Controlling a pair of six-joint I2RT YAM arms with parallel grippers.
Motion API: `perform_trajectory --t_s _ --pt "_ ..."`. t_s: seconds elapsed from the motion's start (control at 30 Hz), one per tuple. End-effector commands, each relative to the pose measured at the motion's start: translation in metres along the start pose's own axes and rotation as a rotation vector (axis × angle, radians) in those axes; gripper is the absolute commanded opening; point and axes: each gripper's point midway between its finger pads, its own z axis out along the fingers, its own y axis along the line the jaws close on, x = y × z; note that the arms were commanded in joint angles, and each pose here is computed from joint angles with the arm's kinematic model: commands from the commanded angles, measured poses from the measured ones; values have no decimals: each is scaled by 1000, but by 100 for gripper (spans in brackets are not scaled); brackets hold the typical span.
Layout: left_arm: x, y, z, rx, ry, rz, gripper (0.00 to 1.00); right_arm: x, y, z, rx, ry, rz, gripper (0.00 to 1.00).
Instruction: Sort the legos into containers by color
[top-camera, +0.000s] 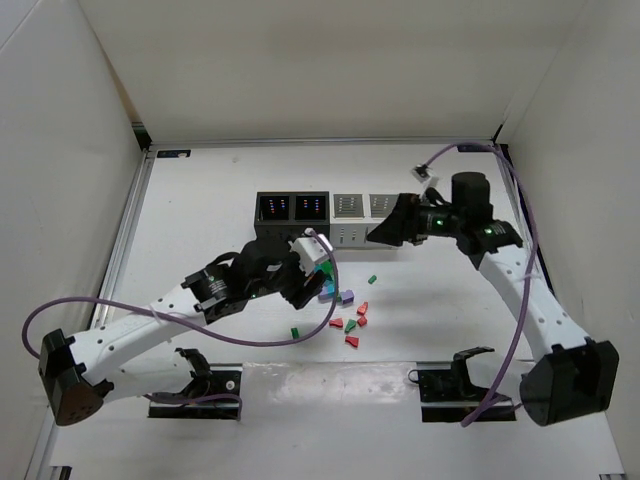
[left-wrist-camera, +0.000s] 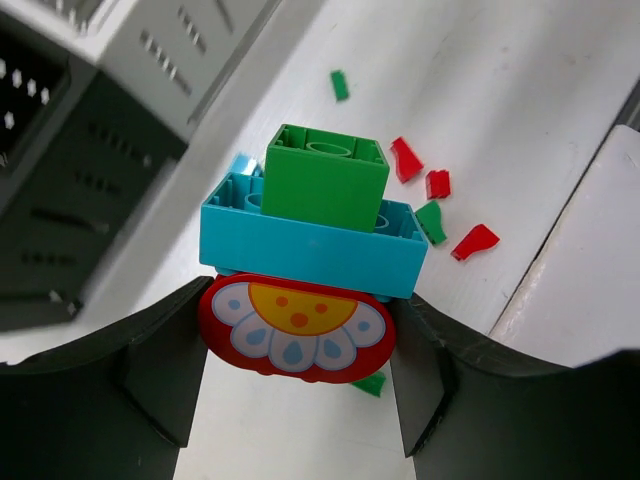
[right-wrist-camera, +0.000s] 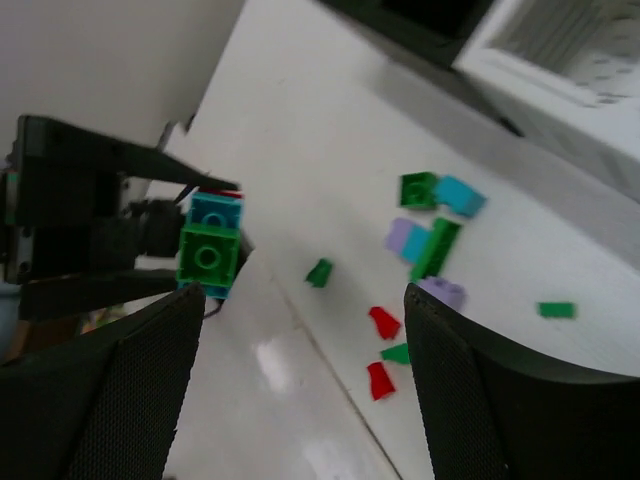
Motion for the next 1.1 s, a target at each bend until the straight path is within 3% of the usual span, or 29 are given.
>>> perform_trajectory --t_s 0.0,0.17,0.6,0.7,0.83,0.87,0.93,1.0,1.07 --pt "-26 -15 0 116 -69 177 54 3 60 4 -251 103 -60 82" --pt "-39 -14 0 124 -72 208 53 14 80 23 -274 167 -105 82" --pt "-55 -9 -2 91 -131 206 52 42 78 47 -232 294 -90 85" --pt "-55 -7 -2 77 -137 206 52 43 82 49 -240 307 -96 79" --pt "-59 -7 -2 78 -148 210 52 46 84 49 -236 308 -104 56" --pt "-59 -6 -2 70 -149 211 52 46 84 49 -236 310 -101 45" --pt "-60 -6 -2 69 -155 212 52 46 85 48 -244 313 -99 43" --pt "-61 -5 -2 65 -159 212 52 46 86 49 -250 311 -100 34" --pt "-60 -5 -3 65 -160 217 52 43 86 47 -253 306 -106 14"
